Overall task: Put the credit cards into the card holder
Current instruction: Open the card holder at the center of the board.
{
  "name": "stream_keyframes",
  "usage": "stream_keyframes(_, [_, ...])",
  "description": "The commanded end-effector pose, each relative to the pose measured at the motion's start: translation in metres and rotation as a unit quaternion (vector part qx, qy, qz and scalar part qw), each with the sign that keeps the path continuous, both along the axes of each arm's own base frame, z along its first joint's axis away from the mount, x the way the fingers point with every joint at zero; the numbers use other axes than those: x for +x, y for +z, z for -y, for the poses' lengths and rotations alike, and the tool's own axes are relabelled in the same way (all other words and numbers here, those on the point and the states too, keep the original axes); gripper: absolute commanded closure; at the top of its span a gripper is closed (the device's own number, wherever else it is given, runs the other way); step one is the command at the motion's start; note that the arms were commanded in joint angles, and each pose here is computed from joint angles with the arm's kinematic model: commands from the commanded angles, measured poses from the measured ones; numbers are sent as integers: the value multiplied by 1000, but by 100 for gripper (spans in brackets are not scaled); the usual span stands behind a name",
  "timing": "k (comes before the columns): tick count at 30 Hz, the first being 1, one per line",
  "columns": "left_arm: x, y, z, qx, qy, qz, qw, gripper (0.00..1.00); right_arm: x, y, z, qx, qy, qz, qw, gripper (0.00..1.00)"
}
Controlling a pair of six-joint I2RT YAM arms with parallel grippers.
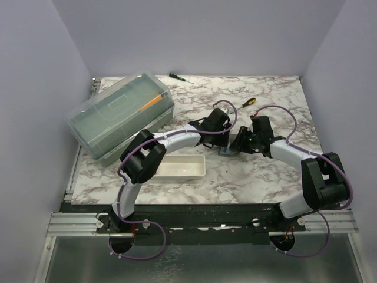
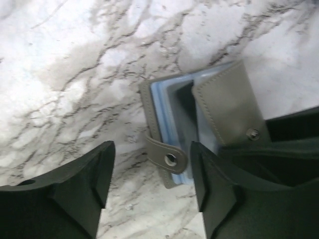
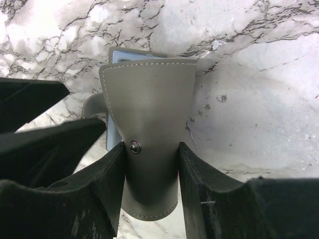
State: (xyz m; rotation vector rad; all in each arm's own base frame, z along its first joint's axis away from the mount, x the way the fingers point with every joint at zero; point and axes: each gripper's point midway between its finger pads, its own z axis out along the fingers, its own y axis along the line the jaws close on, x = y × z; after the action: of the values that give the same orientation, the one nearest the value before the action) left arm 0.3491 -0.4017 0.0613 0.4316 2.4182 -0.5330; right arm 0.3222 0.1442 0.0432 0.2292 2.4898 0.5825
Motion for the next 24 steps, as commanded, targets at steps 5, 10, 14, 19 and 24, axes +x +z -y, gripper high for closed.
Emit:
stream_keyframes(5, [23, -4, -16, 59, 15, 38, 997, 61, 6, 5, -5, 8, 12, 11, 1000, 55])
stream_keyframes(10, [22, 14, -30, 67, 8, 49, 997, 96, 6, 0, 13, -34, -22, -5, 999, 44])
stream_keyframes(14, [10, 35, -39, 38, -6, 40, 998, 100, 1, -5, 29, -83, -28, -16, 996, 30])
stream_keyframes(19, [-7, 48, -27, -13, -34, 12, 999, 100, 0, 2, 17, -76, 4, -6, 997, 21])
stream_keyframes(24, [-7, 51, -20, -32, -44, 6, 999, 100, 2, 17, -1, -86, 37, 23, 995, 13])
